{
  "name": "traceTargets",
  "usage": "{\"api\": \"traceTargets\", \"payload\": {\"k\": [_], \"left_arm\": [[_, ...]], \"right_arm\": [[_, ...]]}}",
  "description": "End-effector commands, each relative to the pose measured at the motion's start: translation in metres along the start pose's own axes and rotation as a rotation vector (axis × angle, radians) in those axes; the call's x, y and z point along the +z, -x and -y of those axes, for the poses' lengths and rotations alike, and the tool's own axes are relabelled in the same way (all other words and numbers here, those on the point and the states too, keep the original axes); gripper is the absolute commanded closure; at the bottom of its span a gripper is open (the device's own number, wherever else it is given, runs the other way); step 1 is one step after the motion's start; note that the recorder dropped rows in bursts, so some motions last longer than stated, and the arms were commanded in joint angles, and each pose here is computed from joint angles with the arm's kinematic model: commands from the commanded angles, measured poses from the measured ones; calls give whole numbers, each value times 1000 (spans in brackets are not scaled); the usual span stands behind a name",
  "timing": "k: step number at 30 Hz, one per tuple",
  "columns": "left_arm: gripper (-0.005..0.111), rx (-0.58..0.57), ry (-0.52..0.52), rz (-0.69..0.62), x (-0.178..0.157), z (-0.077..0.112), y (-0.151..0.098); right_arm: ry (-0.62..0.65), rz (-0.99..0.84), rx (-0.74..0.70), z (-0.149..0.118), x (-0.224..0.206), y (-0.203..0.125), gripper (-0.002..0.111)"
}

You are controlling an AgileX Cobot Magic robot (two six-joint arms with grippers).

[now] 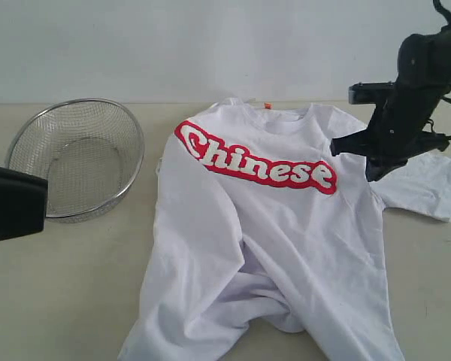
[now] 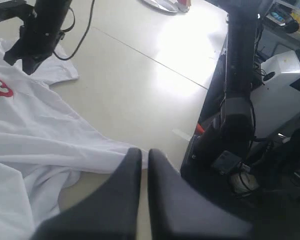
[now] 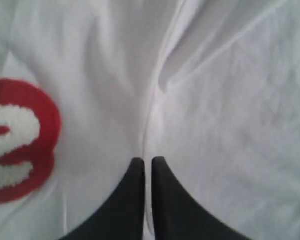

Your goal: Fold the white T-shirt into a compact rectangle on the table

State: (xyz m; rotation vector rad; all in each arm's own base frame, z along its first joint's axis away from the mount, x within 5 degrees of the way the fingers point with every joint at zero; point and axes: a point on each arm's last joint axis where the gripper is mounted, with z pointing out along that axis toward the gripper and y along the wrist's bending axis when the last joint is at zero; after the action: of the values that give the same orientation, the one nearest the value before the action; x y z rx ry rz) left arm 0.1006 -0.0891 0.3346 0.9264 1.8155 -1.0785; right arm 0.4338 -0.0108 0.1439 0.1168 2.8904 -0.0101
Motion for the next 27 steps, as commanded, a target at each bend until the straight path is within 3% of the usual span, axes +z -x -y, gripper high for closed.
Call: {"api": "traceTargets", "payload": {"k": [1,6,17,27], "left_arm": [[102,-9,-12,-7,1,0,-1],[102,-9,-12,-7,1,0,-1],[102,-9,-12,-7,1,0,-1],[102,-10,-10,-10,1,0,-2]], "right_arm": [[1,-46,-13,1,20,13,108],[-47,-70,-53,7,36,16,108],[-96,-50,50,81,43,15,108],[-66,-77,36,98,41,35,108]]}}
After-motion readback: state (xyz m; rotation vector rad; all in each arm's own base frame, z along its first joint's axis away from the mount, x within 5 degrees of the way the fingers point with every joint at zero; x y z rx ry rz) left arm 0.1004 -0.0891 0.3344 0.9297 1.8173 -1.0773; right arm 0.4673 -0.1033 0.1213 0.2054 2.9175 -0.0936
